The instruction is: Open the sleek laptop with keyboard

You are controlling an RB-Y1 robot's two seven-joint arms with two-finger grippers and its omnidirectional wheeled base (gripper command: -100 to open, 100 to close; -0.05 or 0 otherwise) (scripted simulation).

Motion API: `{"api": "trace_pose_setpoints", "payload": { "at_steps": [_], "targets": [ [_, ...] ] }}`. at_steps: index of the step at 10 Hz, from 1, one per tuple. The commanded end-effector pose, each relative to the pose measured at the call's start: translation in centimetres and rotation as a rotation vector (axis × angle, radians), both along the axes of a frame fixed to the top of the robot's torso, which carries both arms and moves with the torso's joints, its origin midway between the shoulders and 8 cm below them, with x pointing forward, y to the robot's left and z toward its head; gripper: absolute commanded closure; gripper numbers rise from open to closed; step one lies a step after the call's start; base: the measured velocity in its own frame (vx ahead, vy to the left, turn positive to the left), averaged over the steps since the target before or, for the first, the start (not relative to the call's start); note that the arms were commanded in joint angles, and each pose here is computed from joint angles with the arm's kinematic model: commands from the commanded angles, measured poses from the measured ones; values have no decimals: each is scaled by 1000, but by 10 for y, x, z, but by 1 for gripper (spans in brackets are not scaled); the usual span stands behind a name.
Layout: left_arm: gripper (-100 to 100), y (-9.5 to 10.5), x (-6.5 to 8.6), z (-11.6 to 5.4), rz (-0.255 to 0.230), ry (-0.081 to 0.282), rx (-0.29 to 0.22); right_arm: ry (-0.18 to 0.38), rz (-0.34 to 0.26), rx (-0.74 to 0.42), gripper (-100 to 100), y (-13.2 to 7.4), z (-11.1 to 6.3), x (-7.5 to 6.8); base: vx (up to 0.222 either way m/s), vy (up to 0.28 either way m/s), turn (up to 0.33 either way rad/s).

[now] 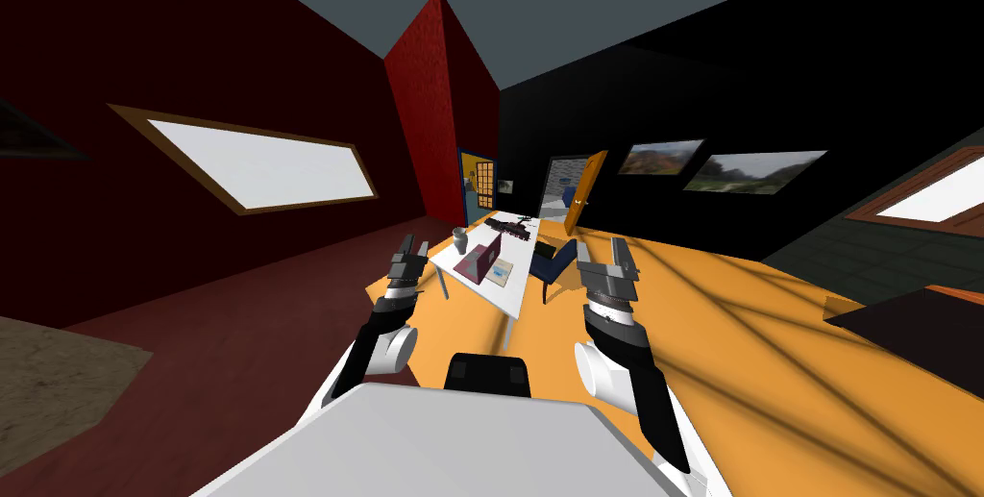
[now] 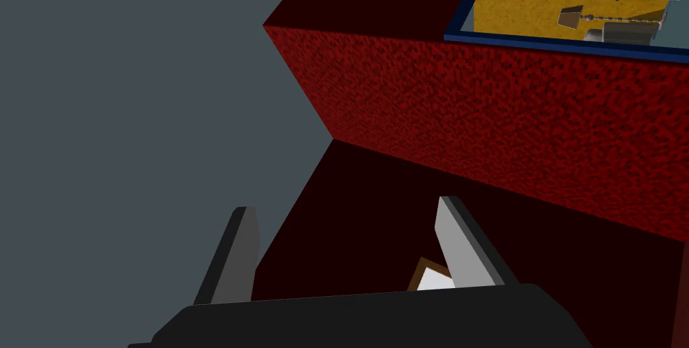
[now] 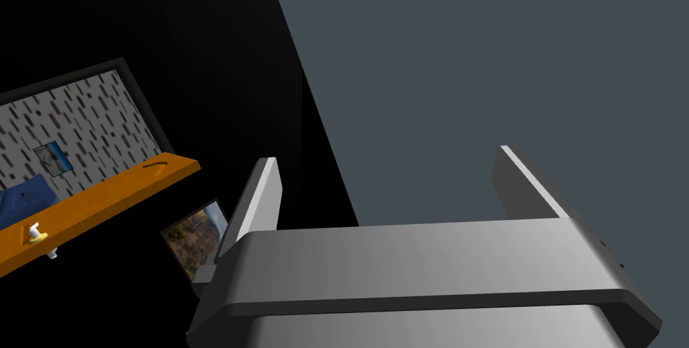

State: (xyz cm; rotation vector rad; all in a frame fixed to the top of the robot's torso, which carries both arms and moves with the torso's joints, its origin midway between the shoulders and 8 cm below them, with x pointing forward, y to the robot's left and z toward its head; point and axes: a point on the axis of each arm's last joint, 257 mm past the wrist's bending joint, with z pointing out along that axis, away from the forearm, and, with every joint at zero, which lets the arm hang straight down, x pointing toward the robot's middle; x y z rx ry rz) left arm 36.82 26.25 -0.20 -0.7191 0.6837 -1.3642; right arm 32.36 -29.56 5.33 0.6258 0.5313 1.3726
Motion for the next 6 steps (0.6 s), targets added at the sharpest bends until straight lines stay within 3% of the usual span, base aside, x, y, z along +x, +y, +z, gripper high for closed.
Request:
{"api": "trace_pose_setpoints", "payload": {
  "at_steps": [1, 6],
  "targets": [
    [0, 0, 0, 0, 0, 0, 0, 0, 0, 0, 0, 0, 0, 0, 0, 0, 0],
    [0, 0, 0, 0, 0, 0, 0, 0, 0, 0, 0, 0, 0, 0, 0, 0, 0]
  ]
}}
